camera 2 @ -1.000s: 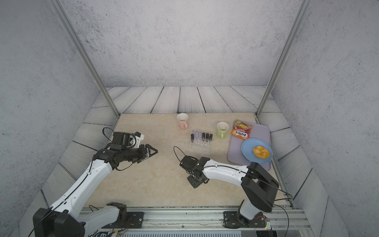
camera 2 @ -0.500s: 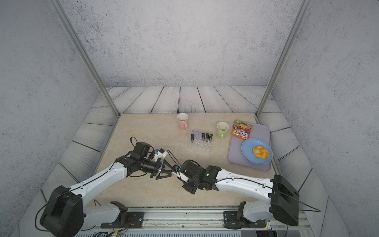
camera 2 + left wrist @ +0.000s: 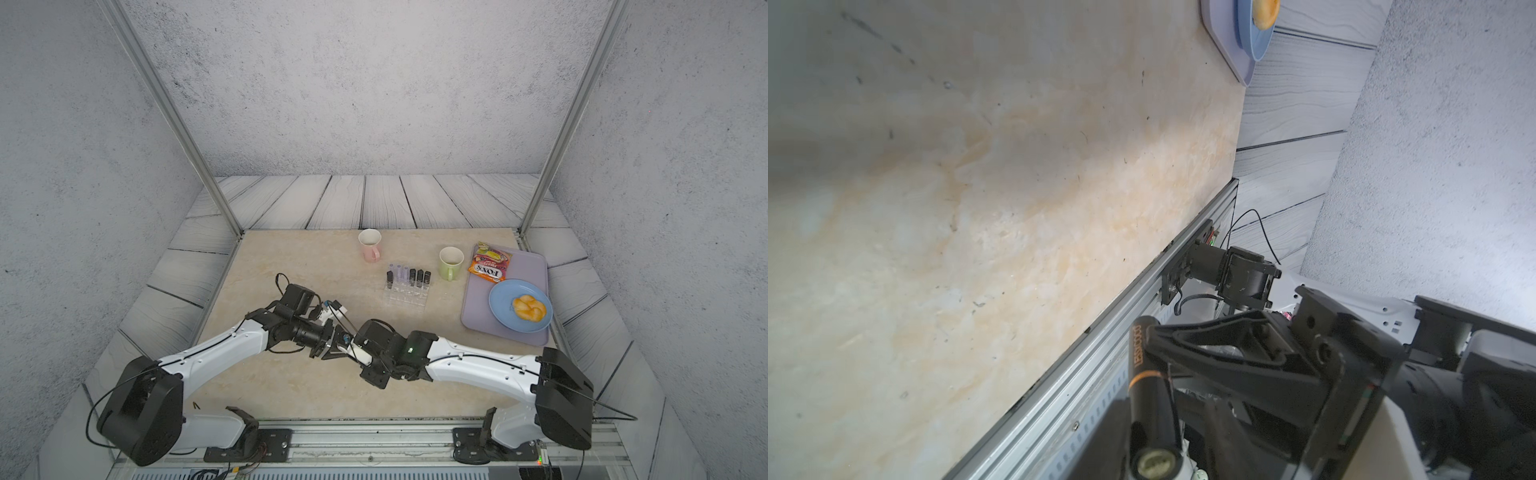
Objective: Arrange the lipsticks in the organizer
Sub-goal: Pick up the lipstick at the center of the board, then place the lipstick in the storage box, then reset both arms
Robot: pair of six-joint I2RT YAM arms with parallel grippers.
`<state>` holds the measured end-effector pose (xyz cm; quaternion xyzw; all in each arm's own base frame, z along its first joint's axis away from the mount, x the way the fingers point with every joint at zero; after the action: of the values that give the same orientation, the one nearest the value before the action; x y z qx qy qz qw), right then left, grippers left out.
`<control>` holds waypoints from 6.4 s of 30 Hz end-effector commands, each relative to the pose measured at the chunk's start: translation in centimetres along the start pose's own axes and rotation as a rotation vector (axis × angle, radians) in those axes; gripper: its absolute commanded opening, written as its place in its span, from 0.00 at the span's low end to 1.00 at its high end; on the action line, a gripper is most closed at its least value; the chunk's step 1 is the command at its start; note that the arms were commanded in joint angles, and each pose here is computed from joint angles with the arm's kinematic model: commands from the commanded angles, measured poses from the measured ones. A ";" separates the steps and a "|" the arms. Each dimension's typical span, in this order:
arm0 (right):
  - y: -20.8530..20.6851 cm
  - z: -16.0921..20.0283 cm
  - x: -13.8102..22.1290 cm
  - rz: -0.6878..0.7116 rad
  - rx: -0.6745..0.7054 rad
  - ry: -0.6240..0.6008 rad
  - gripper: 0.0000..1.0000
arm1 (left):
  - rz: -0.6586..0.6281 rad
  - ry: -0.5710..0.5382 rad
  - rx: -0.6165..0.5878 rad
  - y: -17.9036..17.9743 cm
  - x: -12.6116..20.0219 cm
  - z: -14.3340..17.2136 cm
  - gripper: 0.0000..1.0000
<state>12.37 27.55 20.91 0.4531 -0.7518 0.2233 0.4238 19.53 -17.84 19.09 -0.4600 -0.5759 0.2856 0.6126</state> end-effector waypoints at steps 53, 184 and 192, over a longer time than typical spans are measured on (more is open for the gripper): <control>-12.9 -5.7 1.1 -0.869 -1.351 -0.487 0.41 | 0.167 -0.674 -0.456 -4.7 5.0 -3.1 0.00; -19.5 -2.5 8.3 0.721 -0.883 -0.644 0.80 | -1.006 -0.881 -0.252 -2.5 17.7 -3.0 0.61; -21.7 3.3 10.3 0.938 -0.939 -0.673 0.84 | -1.463 -1.024 -0.268 -1.7 20.8 -0.9 0.64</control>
<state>27.25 11.98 27.68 -0.0413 -0.9702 -0.1339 0.1975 24.21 -2.55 30.34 0.0277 -0.9636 0.0113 0.2658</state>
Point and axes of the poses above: each gripper's point midway between its finger pads, its own x axis back along the fingers, its own y axis along the line the jaws close on, z = x × y, the point moved 10 cm from there along x, back along the fingers, and after that the axes turned 10 degrees about -x, right-handed, at the moved point
